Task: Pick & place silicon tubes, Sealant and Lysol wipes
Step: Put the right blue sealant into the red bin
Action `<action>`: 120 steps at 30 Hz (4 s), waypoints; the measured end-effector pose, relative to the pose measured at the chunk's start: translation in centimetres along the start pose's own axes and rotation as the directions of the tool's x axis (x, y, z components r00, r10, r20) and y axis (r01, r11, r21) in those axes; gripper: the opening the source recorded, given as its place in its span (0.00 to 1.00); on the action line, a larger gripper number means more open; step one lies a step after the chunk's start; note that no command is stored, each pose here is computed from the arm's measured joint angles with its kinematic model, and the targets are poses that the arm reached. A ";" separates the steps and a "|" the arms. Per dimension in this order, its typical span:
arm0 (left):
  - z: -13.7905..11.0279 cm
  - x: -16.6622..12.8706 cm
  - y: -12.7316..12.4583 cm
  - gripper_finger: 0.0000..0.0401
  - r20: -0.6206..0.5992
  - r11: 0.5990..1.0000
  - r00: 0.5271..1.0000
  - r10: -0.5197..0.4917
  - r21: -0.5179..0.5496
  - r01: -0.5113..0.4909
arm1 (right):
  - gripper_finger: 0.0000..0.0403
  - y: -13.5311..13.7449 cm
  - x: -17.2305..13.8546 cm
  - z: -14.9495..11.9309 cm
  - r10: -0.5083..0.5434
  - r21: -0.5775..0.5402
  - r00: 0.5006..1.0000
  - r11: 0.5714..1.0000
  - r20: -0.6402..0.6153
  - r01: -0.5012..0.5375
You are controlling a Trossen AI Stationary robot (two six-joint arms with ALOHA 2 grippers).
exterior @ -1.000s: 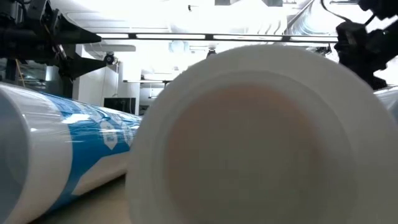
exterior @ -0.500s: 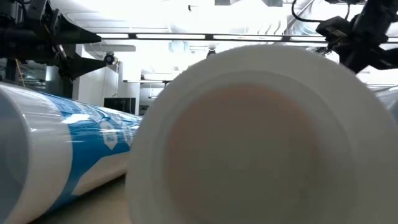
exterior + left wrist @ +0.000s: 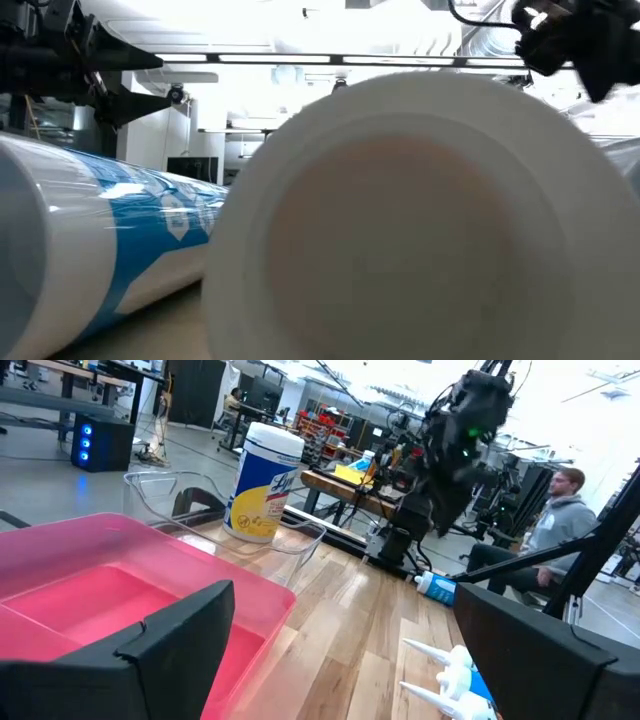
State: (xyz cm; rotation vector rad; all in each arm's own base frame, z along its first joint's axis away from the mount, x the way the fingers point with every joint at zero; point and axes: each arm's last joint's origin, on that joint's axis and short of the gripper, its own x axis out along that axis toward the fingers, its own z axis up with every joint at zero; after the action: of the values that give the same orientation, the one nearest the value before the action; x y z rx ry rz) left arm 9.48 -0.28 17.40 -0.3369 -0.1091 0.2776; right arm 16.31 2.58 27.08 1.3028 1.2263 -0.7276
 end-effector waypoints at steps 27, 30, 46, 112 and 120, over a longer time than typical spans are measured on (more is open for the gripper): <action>0.0 0.0 0.0 0.92 0.000 1.000 1.000 0.000 -0.001 0.000 | 0.03 -1.7 1.9 -4.3 -0.464 0.166 0.879 0.863 -0.110 0.477; 0.0 0.0 0.0 0.92 0.001 1.000 1.000 0.000 0.000 0.000 | 0.03 -1.7 1.9 -4.3 -0.464 0.117 0.879 0.872 -0.110 0.475; 0.0 0.0 0.0 0.92 0.000 1.000 1.000 0.000 0.000 0.000 | 0.03 -4.6 1.7 -6.1 -0.464 -0.269 0.886 0.854 -0.005 0.446; 0.0 0.0 0.0 0.92 0.000 1.000 1.000 0.000 0.000 0.000 | 0.70 -3.6 10.4 -8.5 -0.553 0.177 0.827 0.808 -0.101 0.562; 0.0 0.0 0.0 0.92 0.000 1.000 1.000 0.000 0.000 0.000 | 0.70 -4.0 11.3 -7.8 -0.537 0.217 0.835 0.807 -0.119 0.549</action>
State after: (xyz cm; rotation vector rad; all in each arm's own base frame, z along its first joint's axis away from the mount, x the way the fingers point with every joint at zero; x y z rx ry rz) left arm 9.48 -0.28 17.40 -0.3372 -0.1093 0.2774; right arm 13.61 11.82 16.54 1.1676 1.6198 -1.2980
